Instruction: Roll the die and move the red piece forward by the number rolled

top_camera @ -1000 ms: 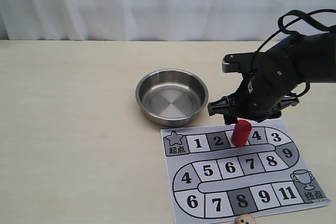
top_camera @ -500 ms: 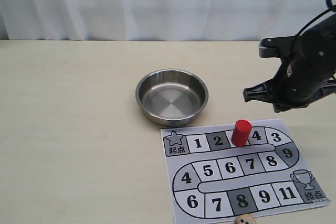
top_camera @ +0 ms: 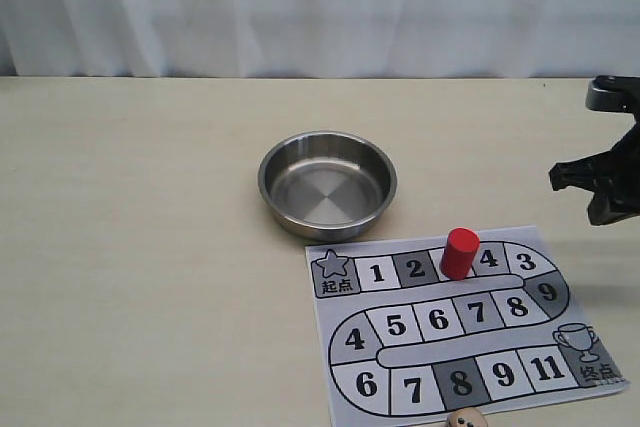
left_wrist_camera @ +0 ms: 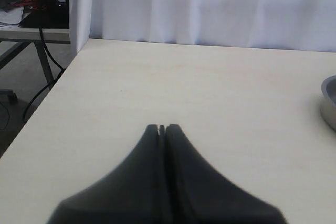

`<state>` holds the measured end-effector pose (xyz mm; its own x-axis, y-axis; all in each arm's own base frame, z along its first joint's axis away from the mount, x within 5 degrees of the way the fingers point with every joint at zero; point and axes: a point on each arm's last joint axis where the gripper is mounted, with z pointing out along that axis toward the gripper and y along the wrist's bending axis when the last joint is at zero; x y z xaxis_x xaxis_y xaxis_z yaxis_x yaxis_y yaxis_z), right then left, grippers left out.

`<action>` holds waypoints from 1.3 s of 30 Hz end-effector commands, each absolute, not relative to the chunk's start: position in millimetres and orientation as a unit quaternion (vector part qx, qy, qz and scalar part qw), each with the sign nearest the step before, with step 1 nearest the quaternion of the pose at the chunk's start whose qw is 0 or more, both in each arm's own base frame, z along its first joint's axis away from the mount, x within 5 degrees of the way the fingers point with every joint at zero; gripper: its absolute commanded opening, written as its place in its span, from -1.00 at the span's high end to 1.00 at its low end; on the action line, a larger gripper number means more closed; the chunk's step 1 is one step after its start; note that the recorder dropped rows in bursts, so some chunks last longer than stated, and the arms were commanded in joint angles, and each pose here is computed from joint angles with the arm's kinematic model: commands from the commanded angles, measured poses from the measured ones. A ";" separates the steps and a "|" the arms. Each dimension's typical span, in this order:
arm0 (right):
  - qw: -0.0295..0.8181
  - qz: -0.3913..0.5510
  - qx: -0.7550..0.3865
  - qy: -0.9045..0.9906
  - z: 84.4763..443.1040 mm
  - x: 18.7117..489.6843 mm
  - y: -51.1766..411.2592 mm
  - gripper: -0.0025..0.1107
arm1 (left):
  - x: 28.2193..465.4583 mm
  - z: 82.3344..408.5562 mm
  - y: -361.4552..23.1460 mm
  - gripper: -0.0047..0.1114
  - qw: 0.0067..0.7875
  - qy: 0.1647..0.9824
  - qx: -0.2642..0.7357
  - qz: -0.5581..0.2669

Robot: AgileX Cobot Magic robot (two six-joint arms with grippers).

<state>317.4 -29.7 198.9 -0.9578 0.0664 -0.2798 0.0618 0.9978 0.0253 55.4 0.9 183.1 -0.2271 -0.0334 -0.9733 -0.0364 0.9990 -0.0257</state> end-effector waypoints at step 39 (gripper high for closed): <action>0.798 -0.094 -0.029 0.594 423.1 -104.1 15.9 0.89 | 55.4 186.7 0.5 0.92 0.629 0.777 -0.019 -0.001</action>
<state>-107.5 15.6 429.4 0.3321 -0.1902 -0.9239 0.1246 0.9797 -0.1569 55.4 0.9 183.1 -0.2271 -0.0334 -0.9733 -0.0364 0.9990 -0.0257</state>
